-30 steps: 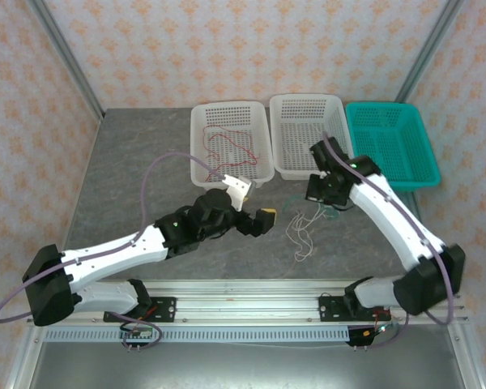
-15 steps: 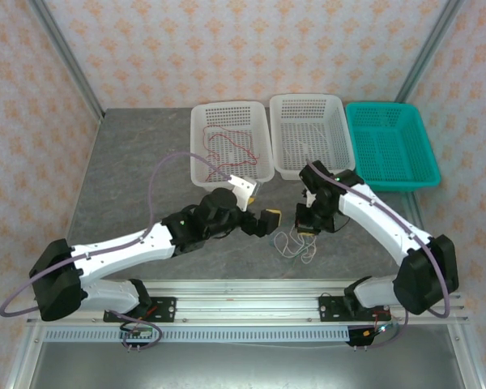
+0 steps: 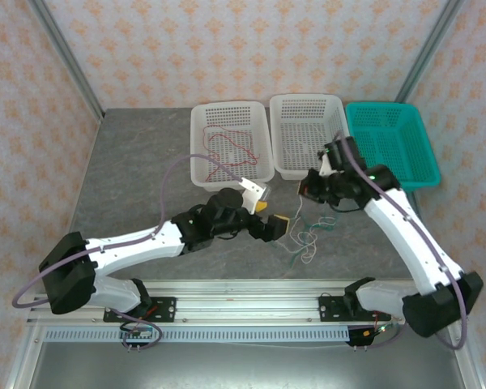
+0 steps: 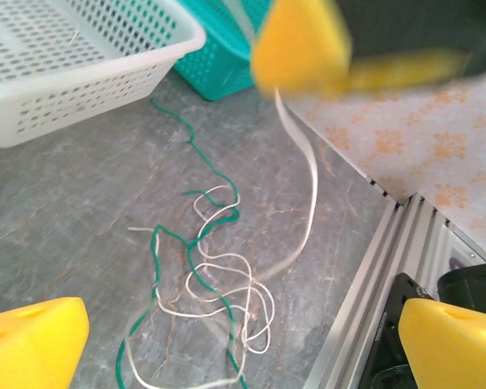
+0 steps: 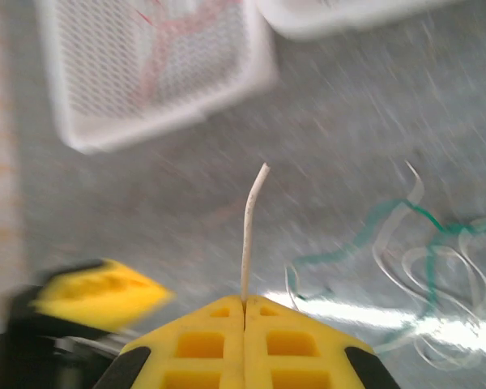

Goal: Untangle the cables

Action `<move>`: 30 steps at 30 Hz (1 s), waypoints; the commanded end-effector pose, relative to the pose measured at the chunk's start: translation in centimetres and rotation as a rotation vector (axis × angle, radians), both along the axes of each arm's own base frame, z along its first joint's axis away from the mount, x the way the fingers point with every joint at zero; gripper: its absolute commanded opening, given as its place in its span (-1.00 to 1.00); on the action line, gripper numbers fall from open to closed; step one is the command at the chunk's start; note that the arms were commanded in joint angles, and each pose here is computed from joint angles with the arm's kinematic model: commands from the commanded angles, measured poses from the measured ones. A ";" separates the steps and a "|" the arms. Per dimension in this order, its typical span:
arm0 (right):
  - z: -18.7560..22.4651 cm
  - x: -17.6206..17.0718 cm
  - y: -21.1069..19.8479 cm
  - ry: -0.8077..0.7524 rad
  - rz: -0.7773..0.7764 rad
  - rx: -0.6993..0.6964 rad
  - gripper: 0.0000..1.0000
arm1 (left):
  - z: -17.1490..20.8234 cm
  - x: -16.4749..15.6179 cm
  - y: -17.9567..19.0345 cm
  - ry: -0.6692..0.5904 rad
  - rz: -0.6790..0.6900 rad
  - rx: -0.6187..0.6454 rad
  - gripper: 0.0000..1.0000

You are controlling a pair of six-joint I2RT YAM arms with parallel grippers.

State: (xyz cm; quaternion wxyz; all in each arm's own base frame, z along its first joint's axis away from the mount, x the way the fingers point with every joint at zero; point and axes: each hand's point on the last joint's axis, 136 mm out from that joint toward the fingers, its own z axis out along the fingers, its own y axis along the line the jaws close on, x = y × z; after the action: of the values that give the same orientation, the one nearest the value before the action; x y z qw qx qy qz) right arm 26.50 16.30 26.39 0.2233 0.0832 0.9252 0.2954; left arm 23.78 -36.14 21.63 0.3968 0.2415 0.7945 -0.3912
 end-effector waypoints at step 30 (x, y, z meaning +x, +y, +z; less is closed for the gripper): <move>10.7 2.5 -9.3 -0.432 -0.534 -0.011 -0.66 | 12.9 7.4 0.6 -0.147 0.288 -0.253 -1.00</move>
State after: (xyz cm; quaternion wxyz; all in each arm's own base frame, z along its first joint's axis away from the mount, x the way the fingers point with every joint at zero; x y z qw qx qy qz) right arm 28.41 10.76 41.70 0.4859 0.1880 0.7837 0.3382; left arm 31.28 -36.61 30.41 0.5116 0.1246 0.7581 -0.3848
